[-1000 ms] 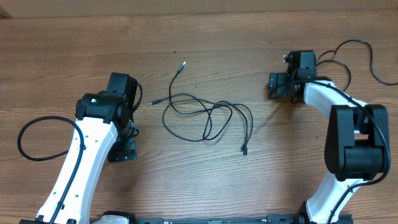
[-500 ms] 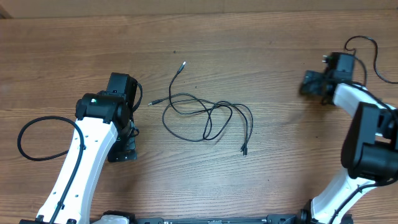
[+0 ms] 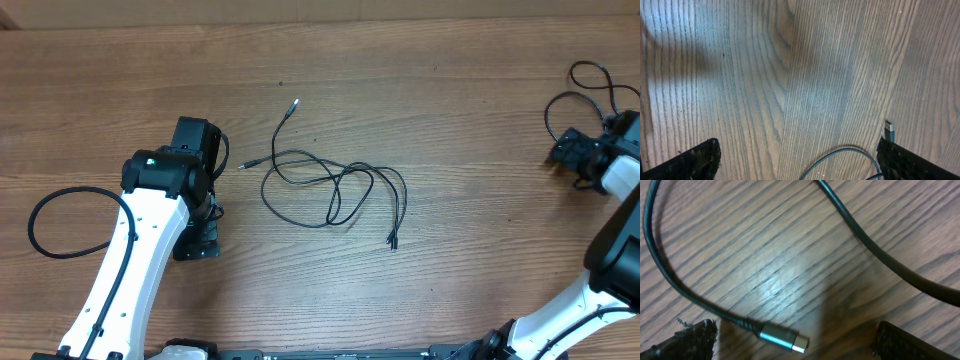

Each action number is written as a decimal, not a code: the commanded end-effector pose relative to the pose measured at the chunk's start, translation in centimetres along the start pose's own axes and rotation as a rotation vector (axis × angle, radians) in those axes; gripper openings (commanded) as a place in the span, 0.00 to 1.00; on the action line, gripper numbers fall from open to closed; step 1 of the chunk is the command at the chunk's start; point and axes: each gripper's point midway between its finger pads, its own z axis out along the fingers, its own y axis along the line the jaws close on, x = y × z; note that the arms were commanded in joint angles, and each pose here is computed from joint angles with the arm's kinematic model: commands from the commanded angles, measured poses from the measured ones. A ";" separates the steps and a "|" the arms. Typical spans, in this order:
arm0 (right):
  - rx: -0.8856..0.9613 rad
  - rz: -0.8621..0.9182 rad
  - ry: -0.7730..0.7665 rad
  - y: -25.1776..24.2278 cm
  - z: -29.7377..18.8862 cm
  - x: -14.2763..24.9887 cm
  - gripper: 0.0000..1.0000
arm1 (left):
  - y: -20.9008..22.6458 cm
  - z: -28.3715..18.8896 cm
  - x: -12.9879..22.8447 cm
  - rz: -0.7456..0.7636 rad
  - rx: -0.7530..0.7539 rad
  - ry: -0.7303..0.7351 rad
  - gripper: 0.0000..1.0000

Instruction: Untangle cables

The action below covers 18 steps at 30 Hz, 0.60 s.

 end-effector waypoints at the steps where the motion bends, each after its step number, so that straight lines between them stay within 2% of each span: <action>1: -0.122 0.037 0.019 1.8 0.4 0.3 1.00 | -0.4 -0.9 -0.5 -0.003 0.037 -0.007 1.00; 5: -0.215 0.035 0.037 3.4 0.1 0.6 1.00 | -0.4 -0.9 -0.5 -0.003 0.037 -0.007 1.00; 9: -0.444 0.011 0.042 7.2 -1.5 0.5 1.00 | -0.4 -0.9 -0.5 -0.003 0.037 -0.007 1.00; 13: -0.789 -0.067 0.001 12.1 -6.1 -0.9 1.00 | -0.4 -0.9 -0.5 -0.003 0.037 -0.007 1.00; 18: -0.956 -0.110 -0.047 14.5 -10.5 -2.7 1.00 | -0.4 -0.9 -0.5 -0.003 0.037 -0.007 1.00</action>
